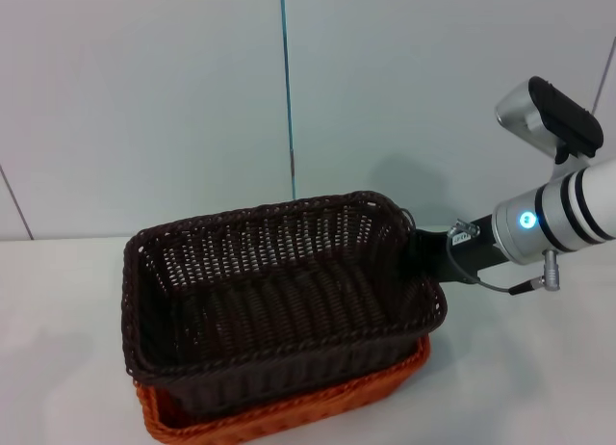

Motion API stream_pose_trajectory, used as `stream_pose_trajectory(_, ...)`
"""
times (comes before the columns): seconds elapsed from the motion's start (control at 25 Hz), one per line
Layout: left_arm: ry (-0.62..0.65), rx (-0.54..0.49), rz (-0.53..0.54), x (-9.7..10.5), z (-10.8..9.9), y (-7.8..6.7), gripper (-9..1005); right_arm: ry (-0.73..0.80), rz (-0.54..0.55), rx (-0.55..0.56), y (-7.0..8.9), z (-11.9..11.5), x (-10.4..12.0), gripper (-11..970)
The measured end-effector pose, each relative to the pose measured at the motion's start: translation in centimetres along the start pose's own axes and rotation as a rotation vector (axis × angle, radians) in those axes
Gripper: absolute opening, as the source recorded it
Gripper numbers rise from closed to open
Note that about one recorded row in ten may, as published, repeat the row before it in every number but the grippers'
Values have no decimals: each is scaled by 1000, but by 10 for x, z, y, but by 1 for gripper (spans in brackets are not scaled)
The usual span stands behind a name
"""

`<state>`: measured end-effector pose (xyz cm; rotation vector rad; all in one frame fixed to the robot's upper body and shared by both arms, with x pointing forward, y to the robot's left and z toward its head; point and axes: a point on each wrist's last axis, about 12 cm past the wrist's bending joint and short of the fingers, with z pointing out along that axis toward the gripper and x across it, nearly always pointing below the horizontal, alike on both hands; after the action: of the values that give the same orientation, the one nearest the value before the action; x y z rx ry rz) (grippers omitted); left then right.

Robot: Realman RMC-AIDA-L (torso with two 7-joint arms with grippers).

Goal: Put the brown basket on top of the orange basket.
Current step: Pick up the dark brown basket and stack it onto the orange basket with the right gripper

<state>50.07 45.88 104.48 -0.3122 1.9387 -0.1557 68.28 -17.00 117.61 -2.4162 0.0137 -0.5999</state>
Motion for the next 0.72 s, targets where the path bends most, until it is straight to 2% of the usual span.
stream_pose_trajectory(0.72,5,-1,-1,3,-1,0,848,13,14,-13,5,8,-5,136)
